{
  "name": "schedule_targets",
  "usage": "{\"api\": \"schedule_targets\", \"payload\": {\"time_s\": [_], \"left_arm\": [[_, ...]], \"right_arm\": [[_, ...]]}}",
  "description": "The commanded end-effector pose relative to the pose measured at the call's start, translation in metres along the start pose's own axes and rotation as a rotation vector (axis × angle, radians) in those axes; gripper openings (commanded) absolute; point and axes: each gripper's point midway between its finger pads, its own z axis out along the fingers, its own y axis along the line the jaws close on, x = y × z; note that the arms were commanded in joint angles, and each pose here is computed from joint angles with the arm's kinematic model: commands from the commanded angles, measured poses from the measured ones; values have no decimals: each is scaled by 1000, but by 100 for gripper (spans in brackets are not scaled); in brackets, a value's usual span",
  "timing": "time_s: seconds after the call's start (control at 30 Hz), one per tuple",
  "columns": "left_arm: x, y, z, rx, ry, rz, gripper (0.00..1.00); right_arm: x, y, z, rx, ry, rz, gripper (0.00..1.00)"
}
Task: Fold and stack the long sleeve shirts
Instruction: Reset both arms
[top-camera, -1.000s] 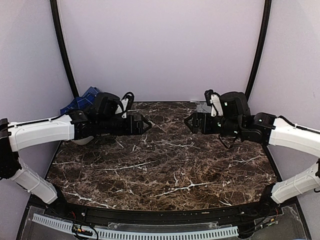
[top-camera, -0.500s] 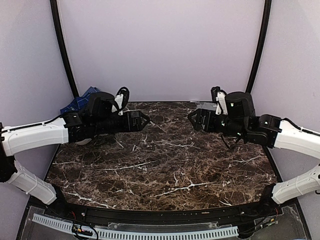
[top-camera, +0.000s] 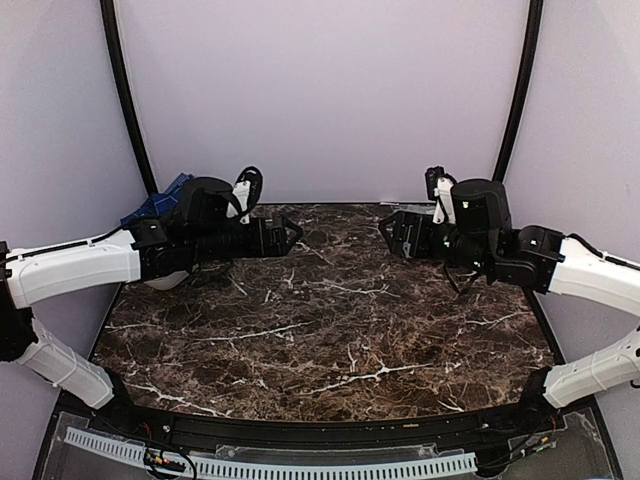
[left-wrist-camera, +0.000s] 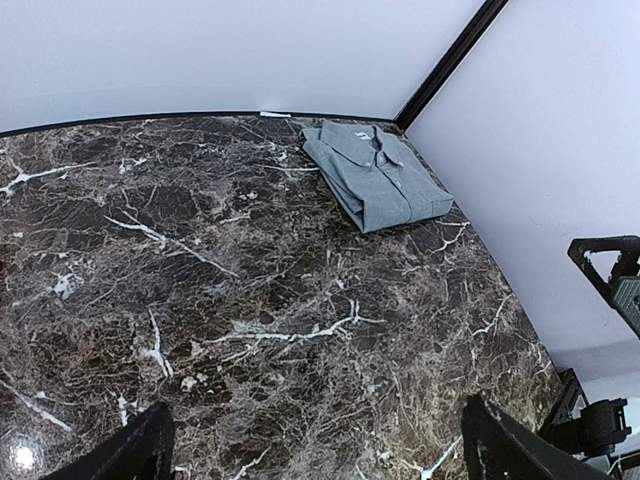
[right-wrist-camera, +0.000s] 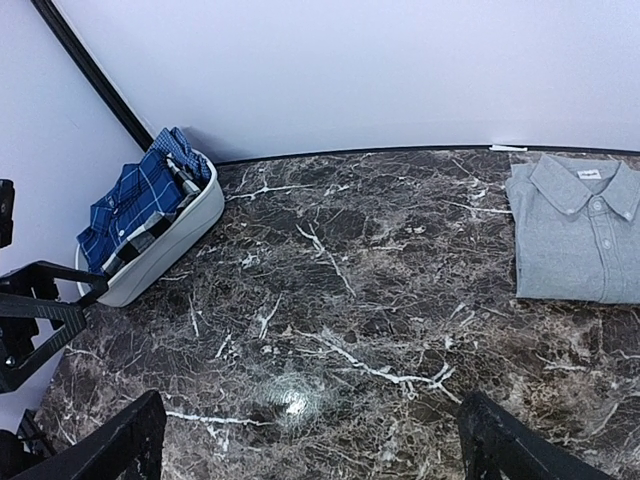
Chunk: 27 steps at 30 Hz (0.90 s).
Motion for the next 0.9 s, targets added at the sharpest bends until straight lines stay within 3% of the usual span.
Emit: {"api": "schedule_targets", "payload": {"time_s": [0.0, 0.87], "left_arm": [[-13, -5, -5, 6, -31, 15, 99], [-18, -3, -11, -21, -33, 65, 99]], "right_arm": [[-21, 10, -4, -19, -52, 5, 99], [-16, 13, 11, -13, -45, 18, 99]]}}
